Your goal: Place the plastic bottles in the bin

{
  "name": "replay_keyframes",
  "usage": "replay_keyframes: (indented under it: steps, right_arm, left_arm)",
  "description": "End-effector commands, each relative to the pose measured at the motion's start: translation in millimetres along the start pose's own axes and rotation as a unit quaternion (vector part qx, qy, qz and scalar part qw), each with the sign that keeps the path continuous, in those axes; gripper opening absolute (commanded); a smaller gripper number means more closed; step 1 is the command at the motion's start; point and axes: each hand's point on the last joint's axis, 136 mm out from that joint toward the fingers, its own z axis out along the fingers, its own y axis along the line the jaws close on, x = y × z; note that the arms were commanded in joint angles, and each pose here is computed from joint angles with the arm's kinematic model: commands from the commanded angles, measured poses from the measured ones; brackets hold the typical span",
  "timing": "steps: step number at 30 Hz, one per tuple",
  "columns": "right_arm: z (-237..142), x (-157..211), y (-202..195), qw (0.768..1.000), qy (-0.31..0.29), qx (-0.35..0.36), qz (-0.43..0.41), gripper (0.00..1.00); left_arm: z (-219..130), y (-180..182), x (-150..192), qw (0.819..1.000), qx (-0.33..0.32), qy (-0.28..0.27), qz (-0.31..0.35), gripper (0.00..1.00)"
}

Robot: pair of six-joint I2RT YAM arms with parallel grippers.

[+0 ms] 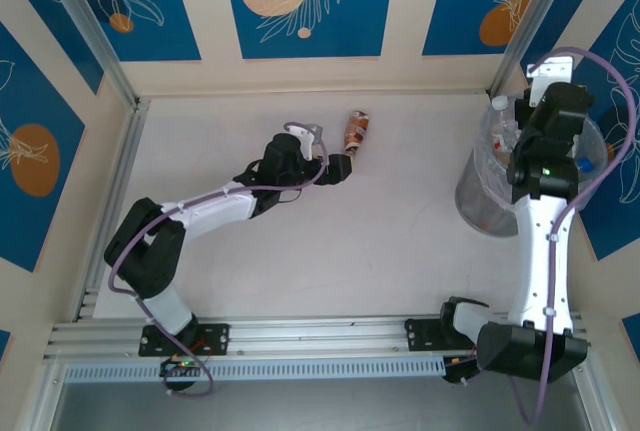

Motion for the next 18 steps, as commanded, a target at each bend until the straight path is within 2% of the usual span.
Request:
replay_keyframes:
  steps: [1,5,9,12,18]
  right_arm:
    - [3.9,-14.0,-14.7,0.996,-0.025,0.062,-0.054,0.33]
    - [10.7,-18.3,0.4,0.994,-0.040,0.057,-0.086,0.35]
    - [15.4,-12.2,16.7,0.988,-0.037,0.057,-0.139,0.50]
    - [13.3,-0.2,23.3,0.988,-0.031,0.066,-0.135,0.49]
    - [4.1,18.8,20.2,0.995,-0.042,0.061,-0.062,0.46]
  left_arm:
    - [2.9,-3.4,-6.9,1.000,0.014,0.002,-0.012,1.00]
    - [2.0,-1.3,-5.5,1.000,0.011,0.001,-0.016,0.99]
    - [-1.0,1.8,-3.2,1.000,0.004,0.000,-0.016,1.00]
    - [-2.5,3.4,-2.1,1.000,0.000,0.001,-0.016,1.00]
    - [-1.7,2.4,-0.7,1.000,0.001,0.009,-0.018,1.00]
